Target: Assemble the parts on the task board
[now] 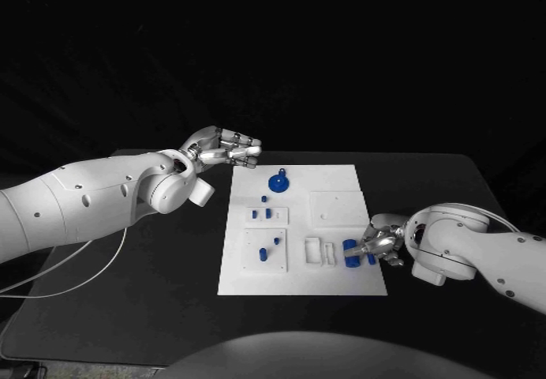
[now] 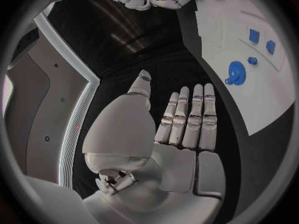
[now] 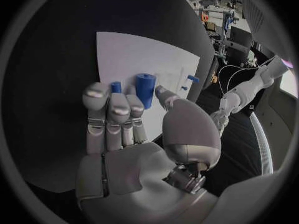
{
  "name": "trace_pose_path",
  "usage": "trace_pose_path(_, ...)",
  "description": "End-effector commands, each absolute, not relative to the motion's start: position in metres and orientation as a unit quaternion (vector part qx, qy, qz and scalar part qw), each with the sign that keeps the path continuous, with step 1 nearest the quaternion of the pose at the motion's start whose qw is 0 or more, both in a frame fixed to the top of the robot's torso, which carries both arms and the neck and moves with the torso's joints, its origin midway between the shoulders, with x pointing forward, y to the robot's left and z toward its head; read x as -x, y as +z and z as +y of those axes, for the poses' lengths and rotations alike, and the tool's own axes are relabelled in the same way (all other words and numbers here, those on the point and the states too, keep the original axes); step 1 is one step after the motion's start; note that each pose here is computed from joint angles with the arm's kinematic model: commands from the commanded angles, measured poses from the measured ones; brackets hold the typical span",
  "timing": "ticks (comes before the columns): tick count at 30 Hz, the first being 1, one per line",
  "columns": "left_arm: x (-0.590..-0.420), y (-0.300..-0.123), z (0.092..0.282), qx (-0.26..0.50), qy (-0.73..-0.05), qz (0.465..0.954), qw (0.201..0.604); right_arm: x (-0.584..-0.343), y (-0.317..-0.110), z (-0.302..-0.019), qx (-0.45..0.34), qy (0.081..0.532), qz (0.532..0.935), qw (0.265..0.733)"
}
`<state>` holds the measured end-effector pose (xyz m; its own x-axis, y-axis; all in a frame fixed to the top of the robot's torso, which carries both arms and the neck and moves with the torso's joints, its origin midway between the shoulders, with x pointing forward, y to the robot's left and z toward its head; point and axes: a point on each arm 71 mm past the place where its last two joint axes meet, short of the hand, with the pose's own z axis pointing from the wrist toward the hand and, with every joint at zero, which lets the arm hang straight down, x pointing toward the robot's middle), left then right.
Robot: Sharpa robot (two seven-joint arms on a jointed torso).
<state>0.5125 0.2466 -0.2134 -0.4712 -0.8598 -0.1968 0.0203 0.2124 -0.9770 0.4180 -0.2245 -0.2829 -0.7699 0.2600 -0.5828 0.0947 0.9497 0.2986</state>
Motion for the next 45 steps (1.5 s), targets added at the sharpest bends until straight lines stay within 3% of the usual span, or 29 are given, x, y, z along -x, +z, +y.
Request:
trace_pose_path(1, -0.511, -0.213, 0.242, 0.306, -0.553, 0.666, 0.396, -0.42, -0.286, -0.222, -0.083, 0.11, 0.928, 0.347)
trace_pose_path(13, -0.511, -0.215, 0.24, 0.305, -0.554, 0.67, 0.39, -0.424, -0.3, -0.198, -0.067, 0.109, 0.924, 0.359)
trace_pose_path(29, -0.511, -0.216, 0.24, 0.307, -0.552, 0.672, 0.388, -0.419, -0.309, -0.188, -0.035, 0.099, 0.929, 0.356)
trace_pose_path(45, -0.512, -0.216, 0.242, 0.309, -0.548, 0.673, 0.388, -0.421, -0.302, -0.201, -0.158, 0.135, 0.914, 0.349)
